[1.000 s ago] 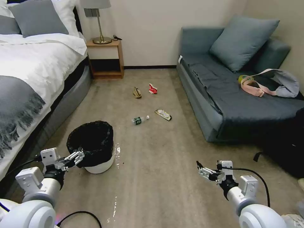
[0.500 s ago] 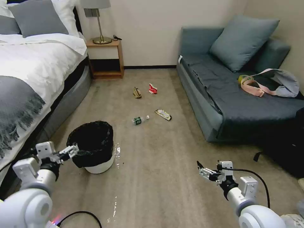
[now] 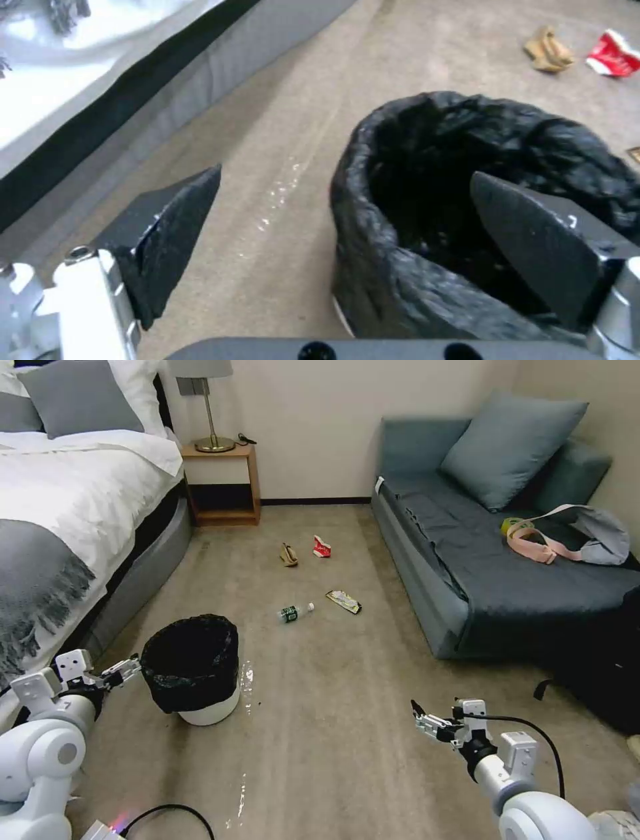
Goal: Pick up the trash bin, then pick up the garbage on the floor and place it into the trash bin.
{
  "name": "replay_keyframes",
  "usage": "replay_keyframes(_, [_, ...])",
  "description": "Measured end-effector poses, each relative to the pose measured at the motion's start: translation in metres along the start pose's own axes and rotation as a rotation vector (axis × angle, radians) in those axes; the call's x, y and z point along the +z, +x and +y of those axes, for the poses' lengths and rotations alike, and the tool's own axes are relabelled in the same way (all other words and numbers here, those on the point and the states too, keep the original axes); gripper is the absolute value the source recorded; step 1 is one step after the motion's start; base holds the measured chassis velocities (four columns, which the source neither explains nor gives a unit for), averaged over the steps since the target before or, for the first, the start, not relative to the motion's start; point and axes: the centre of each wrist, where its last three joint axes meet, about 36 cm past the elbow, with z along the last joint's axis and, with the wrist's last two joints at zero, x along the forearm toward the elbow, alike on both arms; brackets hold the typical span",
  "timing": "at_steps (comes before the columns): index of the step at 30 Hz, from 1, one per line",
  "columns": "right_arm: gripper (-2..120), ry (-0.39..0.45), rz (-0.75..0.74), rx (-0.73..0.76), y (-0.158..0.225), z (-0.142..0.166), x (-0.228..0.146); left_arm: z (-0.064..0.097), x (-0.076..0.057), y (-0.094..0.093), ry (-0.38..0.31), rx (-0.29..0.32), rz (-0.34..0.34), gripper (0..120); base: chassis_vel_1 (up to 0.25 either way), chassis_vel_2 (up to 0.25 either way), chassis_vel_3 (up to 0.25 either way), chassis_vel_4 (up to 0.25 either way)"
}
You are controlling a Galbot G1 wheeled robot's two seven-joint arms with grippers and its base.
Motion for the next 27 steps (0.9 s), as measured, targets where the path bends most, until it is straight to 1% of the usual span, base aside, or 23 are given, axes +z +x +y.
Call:
replay_keyframes(2, [100,0.001,0.001,-0.001,-0.001,0.000,0.000,0.001,-0.001,-0.002,0.001,-0.002,0.001,100,0.000,0.000,0.000,0.000])
replay_keyframes(5, [100,0.005,0.006,-0.001,-0.004,0.001,0.003,0.002,-0.009,-0.017,0.006,-0.003,-0.006,100,0.000,0.000,0.000,0.000])
replay_keyframes(6, [100,0.005,0.006,-0.001,-0.004,0.001,0.003,0.002,-0.009,-0.017,0.006,-0.003,-0.006,100,0.000,0.000,0.000,0.000])
replay_keyframes(10, [100,0.000,0.002,0.001,-0.007,0.001,0.003,0.002,-0.016,-0.039,0.018,-0.005,-0.003,100,0.000,0.000,0.000,0.000])
replay_keyframes(11, [100,0.000,0.002,0.001,-0.007,0.001,0.003,0.002,-0.016,-0.039,0.018,-0.005,-0.003,100,0.000,0.000,0.000,0.000])
replay_keyframes(13, [100,-0.001,0.002,0.002,-0.009,0.002,0.004,0.003,-0.018,-0.048,0.024,-0.008,0.005,100,0.000,0.000,0.000,0.000])
replay_keyframes(15, [100,-0.001,0.004,0.003,-0.012,0.003,0.005,0.004,-0.019,-0.062,0.030,-0.014,0.020,100,0.000,0.000,0.000,0.000])
replay_keyframes(16, [100,-0.001,0.004,0.003,-0.012,0.003,0.005,0.004,-0.019,-0.062,0.030,-0.014,0.020,100,0.000,0.000,0.000,0.000])
replay_keyframes(19, [100,-0.002,0.005,0.004,-0.016,0.004,0.006,0.006,-0.018,-0.077,0.034,-0.022,0.039,100,0.000,0.000,0.000,0.000])
replay_keyframes(20, [100,-0.002,0.005,0.004,-0.018,0.005,0.007,0.006,-0.018,-0.089,0.037,-0.029,0.056,100,0.000,0.000,0.000,0.000])
replay_keyframes(21, [100,-0.002,0.005,0.004,-0.018,0.005,0.007,0.006,-0.018,-0.089,0.037,-0.029,0.056,100,0.000,0.000,0.000,0.000])
replay_keyframes(23, [100,-0.003,0.005,0.005,-0.021,0.005,0.008,0.004,-0.019,-0.099,0.039,-0.030,0.067,100,0.000,0.000,0.000,0.000])
replay_keyframes(25, [100,-0.006,0.009,0.007,-0.025,0.005,0.009,-0.002,-0.022,-0.113,0.037,-0.029,0.076,100,0.000,0.000,0.000,0.000])
replay_keyframes(26, [100,-0.006,0.009,0.007,-0.025,0.005,0.009,-0.002,-0.022,-0.113,0.037,-0.029,0.076,100,0.000,0.000,0.000,0.000])
replay_keyframes(27, [100,-0.006,0.012,0.008,-0.026,0.005,0.010,-0.005,-0.023,-0.118,0.034,-0.028,0.080,100,0.000,0.000,0.000,0.000])
